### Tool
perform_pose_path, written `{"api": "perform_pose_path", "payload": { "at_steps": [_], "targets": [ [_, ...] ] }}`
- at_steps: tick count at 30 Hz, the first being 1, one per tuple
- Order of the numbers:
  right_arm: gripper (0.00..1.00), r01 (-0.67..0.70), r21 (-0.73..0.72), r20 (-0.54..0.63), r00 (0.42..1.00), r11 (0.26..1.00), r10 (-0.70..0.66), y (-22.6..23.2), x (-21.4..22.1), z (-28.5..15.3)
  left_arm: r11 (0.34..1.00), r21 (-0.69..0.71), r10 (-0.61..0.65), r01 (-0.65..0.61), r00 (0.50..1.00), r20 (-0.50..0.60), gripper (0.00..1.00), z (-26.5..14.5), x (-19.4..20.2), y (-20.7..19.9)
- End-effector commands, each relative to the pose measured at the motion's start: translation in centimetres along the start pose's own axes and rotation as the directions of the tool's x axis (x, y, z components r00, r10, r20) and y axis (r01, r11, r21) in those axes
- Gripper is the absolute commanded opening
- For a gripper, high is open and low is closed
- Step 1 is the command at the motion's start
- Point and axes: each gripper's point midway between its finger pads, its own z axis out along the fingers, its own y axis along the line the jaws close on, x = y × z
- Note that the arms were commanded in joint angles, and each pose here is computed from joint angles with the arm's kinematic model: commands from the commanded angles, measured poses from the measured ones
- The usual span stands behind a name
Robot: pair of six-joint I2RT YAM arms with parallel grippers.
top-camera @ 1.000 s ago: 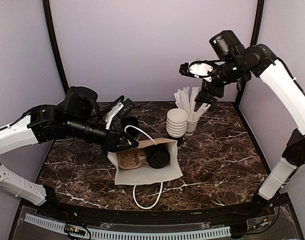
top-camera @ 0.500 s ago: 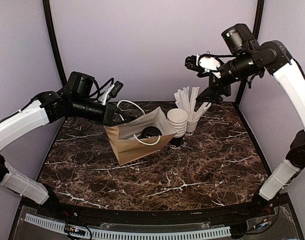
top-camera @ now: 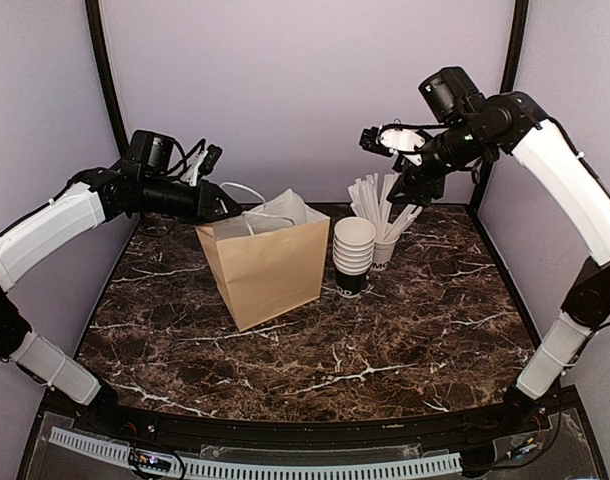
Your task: Pack the takeout coffee
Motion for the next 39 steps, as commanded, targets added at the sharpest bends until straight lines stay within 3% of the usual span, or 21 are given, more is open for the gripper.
{"api": "perform_pose_path", "payload": {
  "at_steps": [1,5,11,17,20,24,28,39],
  "targets": [
    [0.63,-0.128,0.034,-0.007,0.992,0.991,0.129,-3.7,2.4,2.4,0.999,-0.037,0.034,-0.033,0.999,0.023,0.33,-0.9,-1.3,0.4],
    [0.58,-0.215,0.041,-0.023,0.976,0.976,0.217,-5.7,5.1,4.5,0.995,-0.055,0.081,-0.078,0.994,0.067,0.51,-1.9,-3.0,-0.3],
    [0.45,-0.317,0.095,-0.001,0.948,0.944,0.319,-8.3,6.9,6.2,0.982,-0.11,0.166,-0.151,0.975,0.148,0.66,-5.4,-5.2,-1.9],
    [0.45,-0.474,0.158,0.059,0.88,0.866,0.471,-12.0,9.3,6.9,0.97,-0.179,0.193,-0.165,0.97,0.147,0.68,-7.0,-5.0,-1.5],
    [0.46,-0.515,0.081,0.062,0.857,0.853,0.512,-11.8,9.9,7.9,0.971,-0.174,0.191,-0.162,0.968,0.162,0.69,-7.6,-4.8,-1.9],
    [0.55,-0.538,-0.027,0.036,0.842,0.842,0.539,-10.2,10.2,9.5,0.971,-0.178,0.191,-0.158,0.964,0.184,0.69,-8.6,-4.6,-2.2],
    [0.53,-0.589,-0.051,0.027,0.807,0.807,0.591,-10.2,10.7,10.6,0.973,-0.17,0.187,-0.153,0.961,0.205,0.69,-9.4,-4.4,-2.7],
    [0.54,-0.688,-0.005,0.068,0.724,0.726,0.687,-10.2,13.0,8.2,0.973,-0.177,0.185,-0.149,0.961,0.205,0.69,-10.0,-3.7,-2.7]
  ]
}}
